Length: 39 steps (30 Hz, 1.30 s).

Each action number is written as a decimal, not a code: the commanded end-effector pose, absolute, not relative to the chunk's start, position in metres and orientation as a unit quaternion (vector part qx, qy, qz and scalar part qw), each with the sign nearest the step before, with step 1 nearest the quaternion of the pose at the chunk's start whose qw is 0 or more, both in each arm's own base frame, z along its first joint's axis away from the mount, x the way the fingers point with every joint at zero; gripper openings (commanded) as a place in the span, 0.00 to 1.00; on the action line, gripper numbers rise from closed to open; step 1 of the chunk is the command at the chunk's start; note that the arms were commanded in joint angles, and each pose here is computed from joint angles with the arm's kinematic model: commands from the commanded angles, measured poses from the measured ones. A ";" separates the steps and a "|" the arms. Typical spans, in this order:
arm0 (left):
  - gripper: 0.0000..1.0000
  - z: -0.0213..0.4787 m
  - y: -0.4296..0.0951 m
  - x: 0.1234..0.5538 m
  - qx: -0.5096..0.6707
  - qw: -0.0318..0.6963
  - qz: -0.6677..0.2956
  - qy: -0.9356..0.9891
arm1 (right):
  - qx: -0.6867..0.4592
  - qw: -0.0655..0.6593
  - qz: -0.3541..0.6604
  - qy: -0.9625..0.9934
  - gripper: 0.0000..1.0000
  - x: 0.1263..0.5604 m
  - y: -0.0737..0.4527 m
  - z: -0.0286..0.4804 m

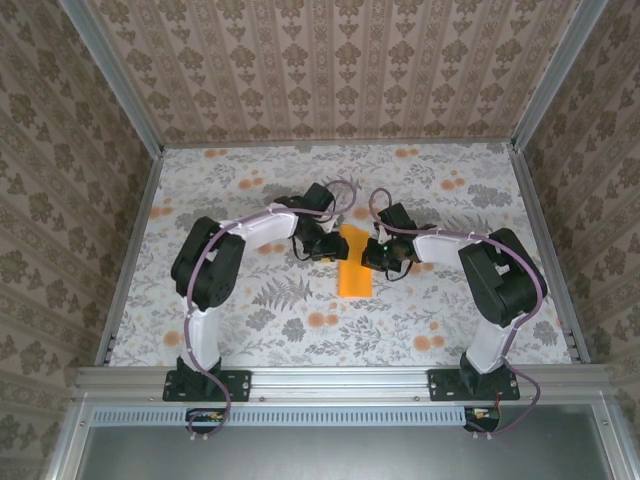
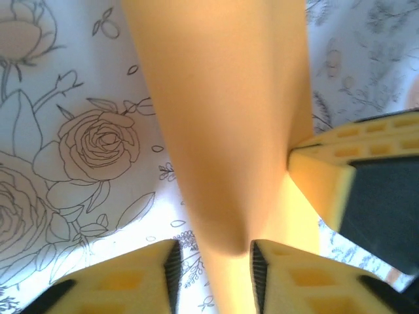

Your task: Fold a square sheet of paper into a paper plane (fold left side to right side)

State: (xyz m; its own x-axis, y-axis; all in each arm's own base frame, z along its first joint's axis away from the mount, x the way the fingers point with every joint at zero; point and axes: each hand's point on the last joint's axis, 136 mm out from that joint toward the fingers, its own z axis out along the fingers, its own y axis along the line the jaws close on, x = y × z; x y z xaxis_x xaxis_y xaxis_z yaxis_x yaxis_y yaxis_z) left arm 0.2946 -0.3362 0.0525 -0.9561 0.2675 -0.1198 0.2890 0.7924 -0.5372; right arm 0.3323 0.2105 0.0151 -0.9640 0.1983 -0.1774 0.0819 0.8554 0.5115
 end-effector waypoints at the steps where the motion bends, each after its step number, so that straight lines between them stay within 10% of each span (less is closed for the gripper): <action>1: 0.26 0.077 -0.349 0.294 0.148 0.032 -0.355 0.923 | 0.076 0.071 0.214 0.971 0.01 0.313 0.198 -0.011; 8: 0.11 0.075 -0.367 0.291 0.145 0.011 -0.412 0.899 | 0.076 0.068 0.214 0.971 0.01 0.312 0.198 -0.012; 39: 0.07 0.005 -0.298 0.291 0.104 -0.004 -0.311 0.945 | 0.068 0.055 0.191 0.978 0.00 0.304 0.191 -0.015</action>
State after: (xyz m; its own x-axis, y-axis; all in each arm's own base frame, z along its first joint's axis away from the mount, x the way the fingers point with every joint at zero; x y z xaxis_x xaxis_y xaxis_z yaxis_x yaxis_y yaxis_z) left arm 0.2925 -0.3379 0.0206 -0.9674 0.2348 -0.0953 0.2360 0.6975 -0.6766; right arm 0.3314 0.2104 0.0149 -0.9689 0.1734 -0.1765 0.0641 0.8649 0.4978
